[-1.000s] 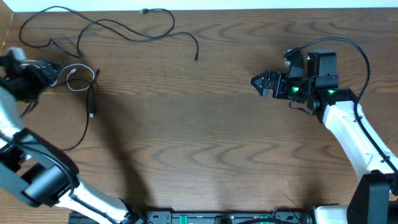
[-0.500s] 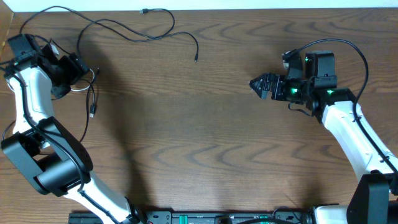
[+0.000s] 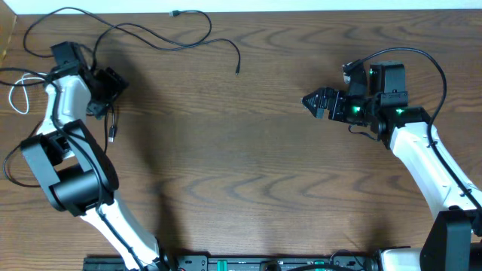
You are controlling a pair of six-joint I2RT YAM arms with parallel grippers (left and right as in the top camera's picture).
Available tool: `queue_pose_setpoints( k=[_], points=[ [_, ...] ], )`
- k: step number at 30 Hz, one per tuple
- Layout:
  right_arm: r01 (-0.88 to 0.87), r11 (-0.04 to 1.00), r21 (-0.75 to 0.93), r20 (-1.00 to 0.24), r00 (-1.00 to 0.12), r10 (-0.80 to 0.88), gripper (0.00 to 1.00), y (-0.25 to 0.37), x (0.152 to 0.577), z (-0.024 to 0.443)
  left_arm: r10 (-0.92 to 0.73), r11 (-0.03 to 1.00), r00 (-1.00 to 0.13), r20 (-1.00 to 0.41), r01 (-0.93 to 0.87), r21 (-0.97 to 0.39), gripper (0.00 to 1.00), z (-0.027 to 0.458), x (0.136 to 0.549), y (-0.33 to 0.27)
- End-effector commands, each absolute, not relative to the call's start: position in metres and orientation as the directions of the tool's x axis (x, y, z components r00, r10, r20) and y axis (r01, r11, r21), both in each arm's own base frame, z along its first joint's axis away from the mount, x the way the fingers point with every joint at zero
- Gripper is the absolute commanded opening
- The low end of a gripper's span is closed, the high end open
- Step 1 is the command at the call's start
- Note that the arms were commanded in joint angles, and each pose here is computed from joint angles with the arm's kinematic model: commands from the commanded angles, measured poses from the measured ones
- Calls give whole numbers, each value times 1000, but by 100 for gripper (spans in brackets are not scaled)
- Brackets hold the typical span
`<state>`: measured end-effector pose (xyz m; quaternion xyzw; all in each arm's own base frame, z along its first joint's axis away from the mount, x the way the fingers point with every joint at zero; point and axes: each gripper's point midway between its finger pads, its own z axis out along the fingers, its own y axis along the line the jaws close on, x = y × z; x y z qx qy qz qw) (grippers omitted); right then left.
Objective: Untangle cables
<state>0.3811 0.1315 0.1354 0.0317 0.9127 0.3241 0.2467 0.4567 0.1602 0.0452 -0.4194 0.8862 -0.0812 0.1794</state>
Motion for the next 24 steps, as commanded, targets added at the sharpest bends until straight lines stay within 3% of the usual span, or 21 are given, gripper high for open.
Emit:
queue_pose_setpoints(
  k=[1,11,15,20,21,24],
  points=[
    [-85,779,621,-414,-880,234,99,134,381,138,-800,593,-540,-259,-777,-210,82,28,448,172],
    [-85,779,621,-413,-881,232,99,134,380,137,-744,662,-602,-290,-725,-192,76,21,454,175],
    [-85,780,620,-412,-881,232,99,135,380,137,-694,714,-653,-303,-679,-171,66,16,456,176],
    [-87,780,620,-414,-881,231,99,135,380,138,-625,776,-726,-286,-617,-131,65,9,450,173],
    [-87,780,620,-414,-881,231,99,135,380,138,-611,787,-737,-288,-603,-126,60,9,450,173],
    [-87,780,620,-414,-881,231,99,135,380,138,-598,798,-751,-280,-592,-118,30,8,447,172]
  ],
)
